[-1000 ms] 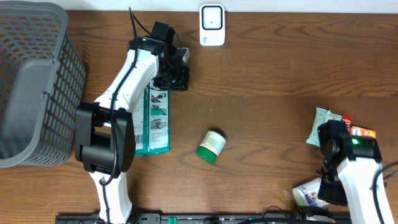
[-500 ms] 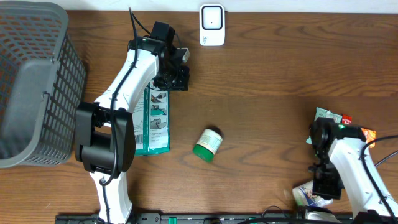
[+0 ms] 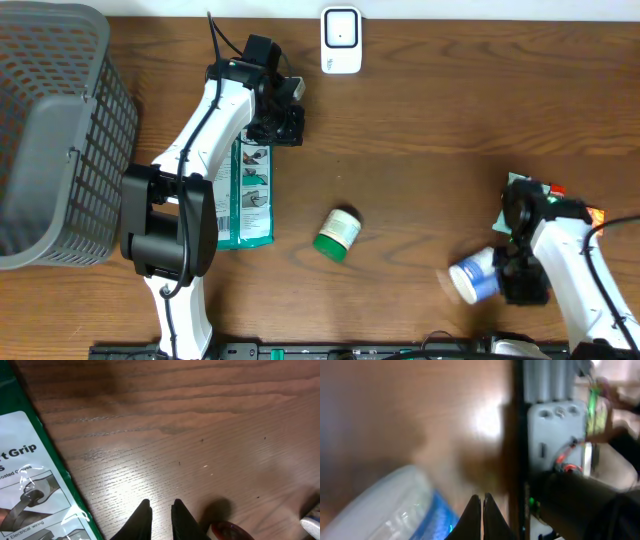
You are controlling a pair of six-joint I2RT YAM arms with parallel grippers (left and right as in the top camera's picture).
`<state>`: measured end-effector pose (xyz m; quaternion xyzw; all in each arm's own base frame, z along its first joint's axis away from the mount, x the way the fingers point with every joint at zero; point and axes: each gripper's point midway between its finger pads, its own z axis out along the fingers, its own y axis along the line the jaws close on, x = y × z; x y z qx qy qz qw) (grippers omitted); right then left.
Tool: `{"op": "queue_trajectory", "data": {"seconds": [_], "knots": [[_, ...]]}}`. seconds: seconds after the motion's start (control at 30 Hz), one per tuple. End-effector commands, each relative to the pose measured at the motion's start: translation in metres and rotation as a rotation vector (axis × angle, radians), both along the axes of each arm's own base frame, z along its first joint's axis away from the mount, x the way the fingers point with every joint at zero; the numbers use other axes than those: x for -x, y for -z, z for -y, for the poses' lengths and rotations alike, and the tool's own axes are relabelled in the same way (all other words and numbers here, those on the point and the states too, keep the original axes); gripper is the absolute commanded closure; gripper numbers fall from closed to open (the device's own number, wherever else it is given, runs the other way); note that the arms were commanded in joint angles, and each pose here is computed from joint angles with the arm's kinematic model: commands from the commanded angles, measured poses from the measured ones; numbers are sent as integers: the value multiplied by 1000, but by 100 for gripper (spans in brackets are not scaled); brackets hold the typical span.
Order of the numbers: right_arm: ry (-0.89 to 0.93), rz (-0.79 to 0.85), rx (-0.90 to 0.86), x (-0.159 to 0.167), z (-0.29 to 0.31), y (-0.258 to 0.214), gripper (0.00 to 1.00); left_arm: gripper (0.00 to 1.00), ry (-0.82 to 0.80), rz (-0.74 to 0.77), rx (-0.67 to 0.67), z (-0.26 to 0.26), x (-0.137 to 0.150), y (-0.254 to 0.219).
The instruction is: Scan the item barcode
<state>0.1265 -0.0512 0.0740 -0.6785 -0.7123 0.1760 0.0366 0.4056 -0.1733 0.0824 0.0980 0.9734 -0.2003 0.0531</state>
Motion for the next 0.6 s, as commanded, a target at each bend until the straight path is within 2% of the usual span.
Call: {"op": "queue_trajectory", "data": {"seconds": [0.0, 0.07, 0.13, 0.23, 0.37, 0.57], "knots": [[-452, 32, -35, -41, 14, -31, 99, 85, 5, 44, 1, 1, -6, -11], [-647, 74, -75, -63, 11, -48, 99, 85, 5, 54, 4, 1, -8, -12], [-828, 139, -128, -85, 1, -62, 94, 85, 5, 57, 5, 1, -9, -12], [-1011, 258, -200, -111, -18, -73, 90, 85, 5, 53, 4, 1, -8, -12], [-1037, 344, -310, -118, -40, -72, 90, 84, 5, 51, 2, 1, -7, -12], [-1021, 317, -409, -102, -53, -65, 89, 84, -6, 60, -52, -8, -9, -8]]}}
